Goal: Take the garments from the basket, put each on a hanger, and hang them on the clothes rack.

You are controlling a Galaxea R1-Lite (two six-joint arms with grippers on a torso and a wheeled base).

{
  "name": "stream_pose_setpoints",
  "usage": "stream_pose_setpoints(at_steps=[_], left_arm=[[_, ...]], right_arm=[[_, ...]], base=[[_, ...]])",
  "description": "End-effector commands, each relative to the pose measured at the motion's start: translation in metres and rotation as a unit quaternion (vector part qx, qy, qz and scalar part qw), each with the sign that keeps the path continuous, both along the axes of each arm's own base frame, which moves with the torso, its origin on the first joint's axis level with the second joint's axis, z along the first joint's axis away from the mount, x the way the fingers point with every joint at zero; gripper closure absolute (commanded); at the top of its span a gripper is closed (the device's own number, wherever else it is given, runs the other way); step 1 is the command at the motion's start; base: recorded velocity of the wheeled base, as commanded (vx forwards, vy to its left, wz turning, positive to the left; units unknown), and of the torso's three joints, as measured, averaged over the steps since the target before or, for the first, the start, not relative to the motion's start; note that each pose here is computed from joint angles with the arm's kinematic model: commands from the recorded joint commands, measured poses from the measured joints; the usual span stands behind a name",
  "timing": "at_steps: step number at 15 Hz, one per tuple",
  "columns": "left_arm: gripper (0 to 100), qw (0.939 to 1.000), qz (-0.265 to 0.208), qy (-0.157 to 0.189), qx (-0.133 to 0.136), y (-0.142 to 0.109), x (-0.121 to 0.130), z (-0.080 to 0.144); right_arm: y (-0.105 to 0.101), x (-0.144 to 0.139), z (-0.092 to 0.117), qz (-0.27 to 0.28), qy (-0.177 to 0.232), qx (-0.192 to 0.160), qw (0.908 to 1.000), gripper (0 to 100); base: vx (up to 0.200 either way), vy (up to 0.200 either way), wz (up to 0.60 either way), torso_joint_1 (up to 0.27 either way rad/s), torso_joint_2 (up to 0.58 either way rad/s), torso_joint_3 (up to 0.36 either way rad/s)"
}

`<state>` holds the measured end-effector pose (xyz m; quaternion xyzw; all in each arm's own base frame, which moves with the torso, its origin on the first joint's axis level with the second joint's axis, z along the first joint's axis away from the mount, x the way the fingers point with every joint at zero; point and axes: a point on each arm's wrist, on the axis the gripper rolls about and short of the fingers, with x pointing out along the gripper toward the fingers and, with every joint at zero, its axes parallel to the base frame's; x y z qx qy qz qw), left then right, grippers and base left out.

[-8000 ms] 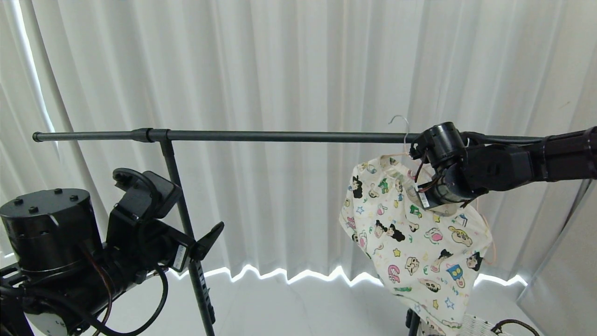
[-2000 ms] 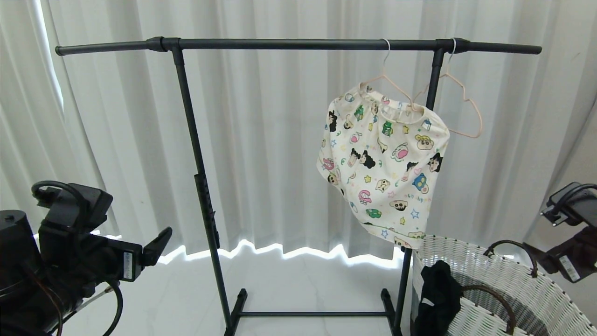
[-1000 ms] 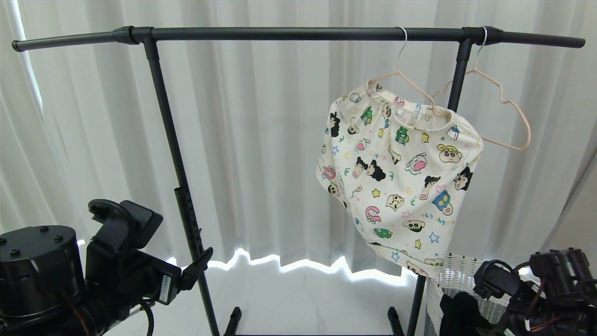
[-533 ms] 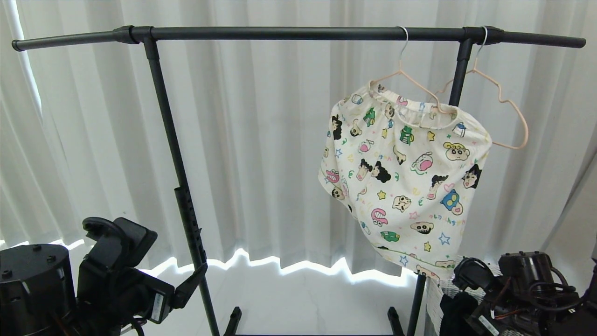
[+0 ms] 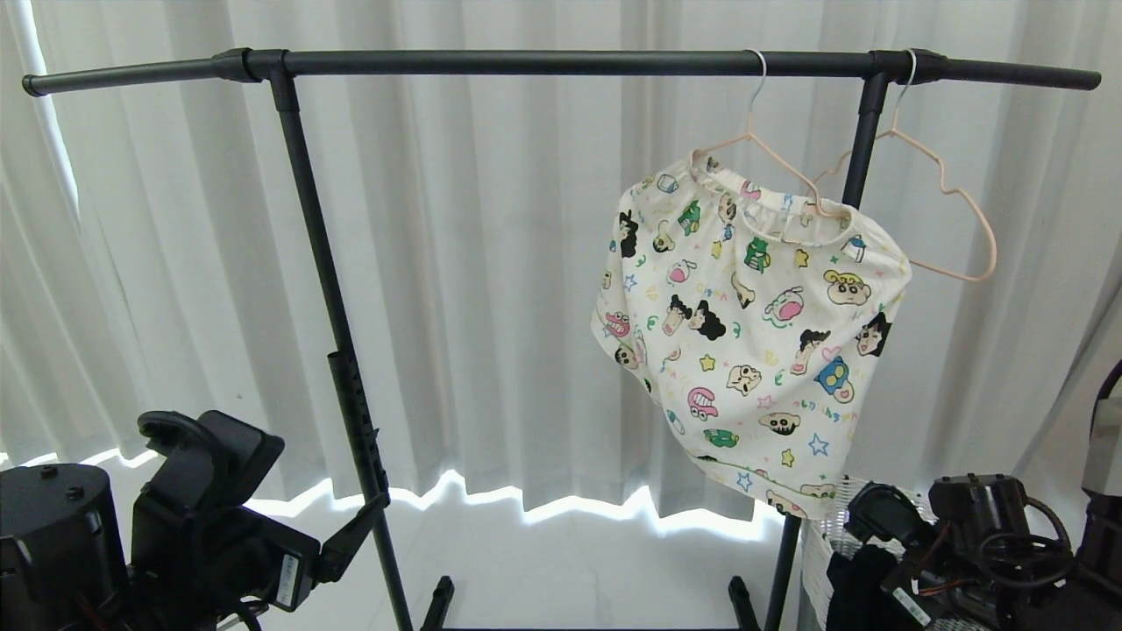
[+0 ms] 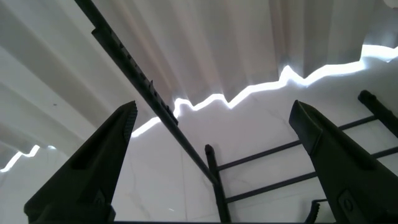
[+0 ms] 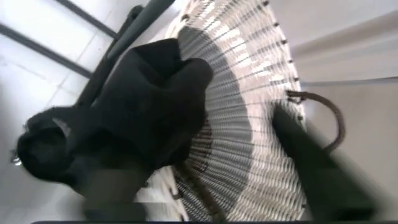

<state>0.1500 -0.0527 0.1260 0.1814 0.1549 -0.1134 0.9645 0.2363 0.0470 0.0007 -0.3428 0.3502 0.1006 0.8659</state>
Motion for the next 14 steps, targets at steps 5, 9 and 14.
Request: stream_pose_setpoints(at_steps=[5, 9, 14], left_arm=[[0, 1.0, 0.001, -0.006, -0.002, 0.0, 0.002, 0.003], [0, 0.9994, -0.011, -0.025, 0.023, 0.0, -0.001, 0.007], [0, 0.9989, -0.01, -0.04, 0.02, 0.002, -0.005, 0.012]], right_arm=[[-0.001, -0.026, 0.038, 0.008, -0.059, 0.004, 0.9982, 100], [0.004, -0.045, 0.079, 0.038, -0.083, 0.005, 0.9958, 100], [0.035, -0.053, 0.142, 0.106, -0.077, 0.025, 0.9911, 100]], base=[[0.0, 0.0, 0.0, 0.0, 0.0, 0.0], [0.0, 0.0, 0.0, 0.0, 0.0, 0.0], [-0.2, 0.0, 0.0, 0.0, 0.0, 0.001]])
